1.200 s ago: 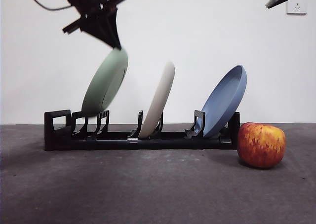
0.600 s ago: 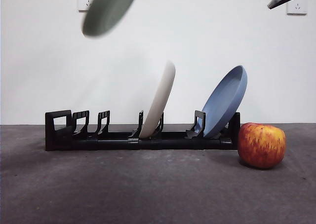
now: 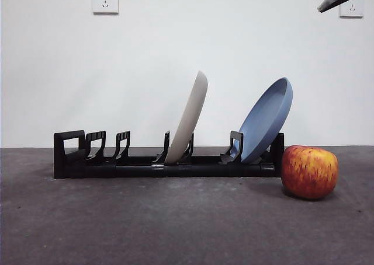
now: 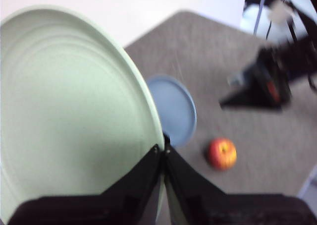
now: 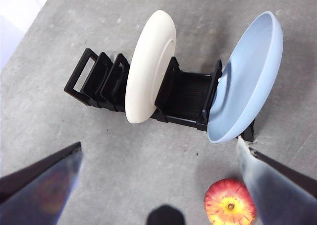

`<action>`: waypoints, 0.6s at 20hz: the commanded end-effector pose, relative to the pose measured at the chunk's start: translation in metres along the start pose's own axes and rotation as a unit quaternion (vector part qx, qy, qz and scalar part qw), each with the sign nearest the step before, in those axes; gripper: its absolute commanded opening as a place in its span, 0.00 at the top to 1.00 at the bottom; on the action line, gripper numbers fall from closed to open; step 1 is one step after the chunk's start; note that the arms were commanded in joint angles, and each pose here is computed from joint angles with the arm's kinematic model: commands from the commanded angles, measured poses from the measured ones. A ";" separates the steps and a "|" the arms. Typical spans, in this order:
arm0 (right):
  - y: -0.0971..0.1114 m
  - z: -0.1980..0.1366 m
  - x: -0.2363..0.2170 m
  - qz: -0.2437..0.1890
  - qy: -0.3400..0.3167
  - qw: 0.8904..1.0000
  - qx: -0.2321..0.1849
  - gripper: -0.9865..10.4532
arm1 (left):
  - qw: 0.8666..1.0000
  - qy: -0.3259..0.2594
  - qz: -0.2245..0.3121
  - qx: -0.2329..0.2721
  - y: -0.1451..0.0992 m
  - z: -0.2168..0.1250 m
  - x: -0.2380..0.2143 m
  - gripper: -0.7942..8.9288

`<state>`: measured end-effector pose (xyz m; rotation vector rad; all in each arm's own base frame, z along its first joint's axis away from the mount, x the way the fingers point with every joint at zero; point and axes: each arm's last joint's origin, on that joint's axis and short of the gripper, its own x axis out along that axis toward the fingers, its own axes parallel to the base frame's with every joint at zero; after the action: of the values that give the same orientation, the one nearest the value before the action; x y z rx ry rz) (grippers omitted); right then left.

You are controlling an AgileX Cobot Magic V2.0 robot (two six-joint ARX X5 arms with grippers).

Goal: Take the green plate from the plate rack,put the plate on the table,take the apple from the table,put the apple in the plate

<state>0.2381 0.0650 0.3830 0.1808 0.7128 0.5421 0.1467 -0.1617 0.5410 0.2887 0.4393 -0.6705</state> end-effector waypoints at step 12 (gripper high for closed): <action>0.000 0.001 0.000 -0.001 -0.002 1.000 -0.005 0.34 | 0.967 0.247 0.057 0.003 -0.071 -0.160 0.066 0.93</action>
<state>0.2379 0.0650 0.3828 0.1810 0.7155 0.5417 0.0986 -0.1846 0.3643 0.5136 0.9007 -0.4969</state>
